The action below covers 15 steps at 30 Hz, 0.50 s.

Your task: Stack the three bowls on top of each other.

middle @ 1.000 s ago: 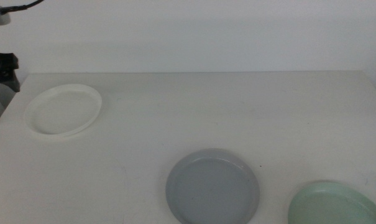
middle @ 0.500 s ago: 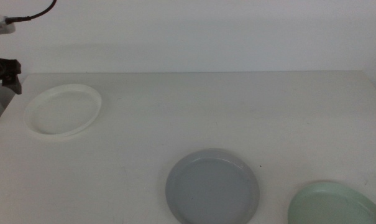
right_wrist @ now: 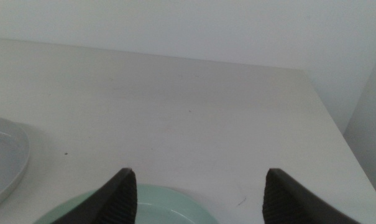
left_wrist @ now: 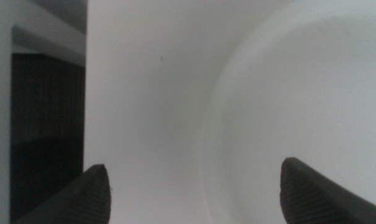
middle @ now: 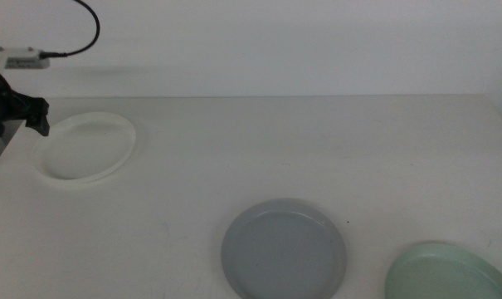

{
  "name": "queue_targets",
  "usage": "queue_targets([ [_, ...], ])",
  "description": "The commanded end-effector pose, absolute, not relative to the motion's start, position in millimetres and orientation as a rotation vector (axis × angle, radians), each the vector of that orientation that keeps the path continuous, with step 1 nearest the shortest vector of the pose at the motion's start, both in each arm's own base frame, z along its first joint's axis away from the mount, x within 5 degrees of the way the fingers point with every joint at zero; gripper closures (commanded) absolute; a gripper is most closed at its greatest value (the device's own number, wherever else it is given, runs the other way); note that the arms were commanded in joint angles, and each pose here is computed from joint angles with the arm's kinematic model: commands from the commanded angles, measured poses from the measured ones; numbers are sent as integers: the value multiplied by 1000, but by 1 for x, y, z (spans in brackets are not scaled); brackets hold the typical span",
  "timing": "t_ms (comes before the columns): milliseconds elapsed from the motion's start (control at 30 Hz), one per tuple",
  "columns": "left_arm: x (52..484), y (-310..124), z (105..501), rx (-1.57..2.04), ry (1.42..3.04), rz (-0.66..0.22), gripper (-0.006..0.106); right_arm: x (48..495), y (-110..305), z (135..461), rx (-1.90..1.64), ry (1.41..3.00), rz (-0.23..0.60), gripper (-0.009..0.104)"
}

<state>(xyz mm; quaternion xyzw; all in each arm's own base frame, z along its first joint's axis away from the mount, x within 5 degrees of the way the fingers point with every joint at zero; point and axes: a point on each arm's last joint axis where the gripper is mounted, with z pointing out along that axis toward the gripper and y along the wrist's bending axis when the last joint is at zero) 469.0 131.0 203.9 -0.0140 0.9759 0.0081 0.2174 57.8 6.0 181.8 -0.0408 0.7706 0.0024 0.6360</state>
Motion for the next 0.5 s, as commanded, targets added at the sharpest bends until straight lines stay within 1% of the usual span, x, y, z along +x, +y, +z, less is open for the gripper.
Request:
queue_targets([
  [0, 477, 134, 237, 2, 2557, 36, -4, 60, 3, 189, -74, 1697, -33, 43],
  [167, 489, 144, 213, -22, 2532, -13, -4, 60, 3, 189, -74, 1697, -33, 43],
  [300, 493, 147, 192, -18, 2554, -26, -3, 60, 3, 189, -74, 1697, -33, 43],
  [333, 494, 147, 191, -14, 2556, -25, -1, 60, 3, 189, -74, 1697, -33, 43],
  [367, 494, 147, 185, -16, 2568, -36, 4, 60, 3, 189, -75, 1697, -34, 43],
  [433, 494, 145, 182, -15, 2574, -49, 18, 60, 3, 189, -74, 1697, -33, 43],
  [467, 495, 144, 182, -9, 2577, -50, 27, 60, 3, 189, -74, 1697, -33, 43],
])
